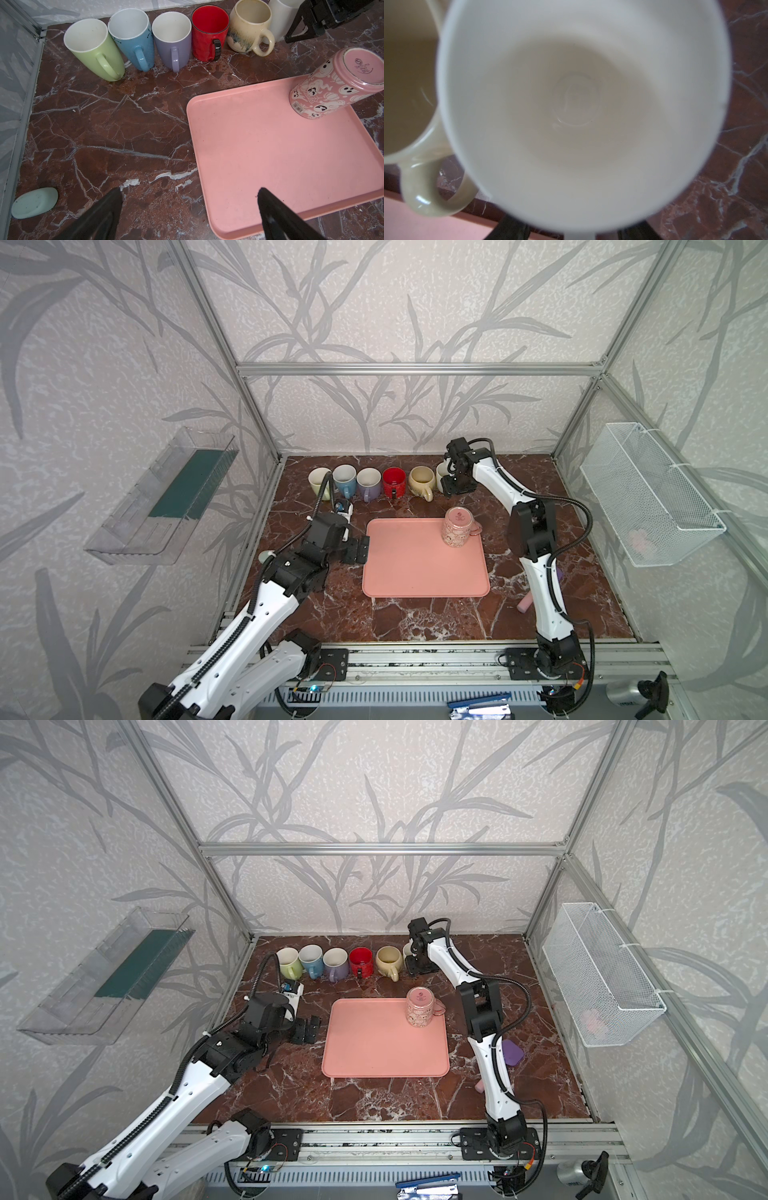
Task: Turn the mug right side up
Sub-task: Place the mug at the top-center of the table, then rotate the mug on the tray, then pick up the mug from the tray.
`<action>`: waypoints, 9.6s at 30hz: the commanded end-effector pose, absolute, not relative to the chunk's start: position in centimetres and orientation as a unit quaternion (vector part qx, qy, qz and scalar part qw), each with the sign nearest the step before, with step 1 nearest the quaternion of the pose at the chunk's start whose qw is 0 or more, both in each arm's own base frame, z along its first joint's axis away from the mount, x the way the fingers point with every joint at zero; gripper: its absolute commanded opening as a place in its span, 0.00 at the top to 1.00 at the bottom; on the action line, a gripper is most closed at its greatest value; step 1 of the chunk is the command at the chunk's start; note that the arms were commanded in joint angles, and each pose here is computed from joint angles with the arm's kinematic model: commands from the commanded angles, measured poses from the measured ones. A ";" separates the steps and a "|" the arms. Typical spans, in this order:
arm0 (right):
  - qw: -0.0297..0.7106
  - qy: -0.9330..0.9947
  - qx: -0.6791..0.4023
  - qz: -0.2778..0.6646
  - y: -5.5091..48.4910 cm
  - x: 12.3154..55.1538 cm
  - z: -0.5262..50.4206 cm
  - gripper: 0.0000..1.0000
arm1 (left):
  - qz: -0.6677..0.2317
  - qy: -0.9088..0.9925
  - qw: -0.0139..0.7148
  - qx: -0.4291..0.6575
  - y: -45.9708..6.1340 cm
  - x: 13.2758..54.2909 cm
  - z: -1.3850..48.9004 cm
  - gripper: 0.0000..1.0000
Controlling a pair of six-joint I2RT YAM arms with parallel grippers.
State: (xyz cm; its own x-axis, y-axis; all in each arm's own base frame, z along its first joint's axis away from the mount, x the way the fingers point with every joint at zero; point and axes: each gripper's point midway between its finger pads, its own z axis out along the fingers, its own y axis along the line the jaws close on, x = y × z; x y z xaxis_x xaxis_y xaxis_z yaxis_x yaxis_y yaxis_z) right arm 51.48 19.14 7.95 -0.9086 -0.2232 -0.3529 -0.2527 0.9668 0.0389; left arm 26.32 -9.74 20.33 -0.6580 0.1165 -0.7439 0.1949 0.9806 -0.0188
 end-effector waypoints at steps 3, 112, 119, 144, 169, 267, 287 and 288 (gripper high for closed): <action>0.234 0.963 -0.120 0.051 18.8 50.9 13.8 0.32 | -0.046 0.909 0.405 0.093 -9.5 25.7 20.4 0.01; 0.213 0.948 -0.157 0.178 27.2 27.8 9.0 0.45 | -0.057 0.917 0.374 0.123 -11.1 25.0 19.6 0.03; 0.225 0.939 -0.165 0.199 27.2 27.3 10.5 0.45 | -0.063 0.923 0.358 0.131 -11.8 25.0 19.1 0.04; 0.246 0.907 0.003 0.342 18.1 29.0 12.2 0.43 | -0.002 0.930 0.318 0.187 -19.5 27.9 18.3 0.06; 0.259 0.908 0.095 0.315 14.5 29.7 10.1 0.41 | -0.010 0.957 0.264 0.119 -31.3 29.4 12.3 0.34; 0.343 0.798 -0.012 0.495 19.0 28.5 17.3 0.34 | -0.344 0.858 0.374 0.066 -27.6 29.4 22.6 1.00; 0.344 0.685 -0.079 0.637 23.9 28.3 22.4 0.34 | -0.476 0.768 0.426 0.030 -24.1 28.6 28.4 1.00; 0.342 0.684 -0.080 0.640 24.1 28.4 22.4 0.34 | -0.484 0.763 0.427 0.027 -23.9 28.7 28.6 1.00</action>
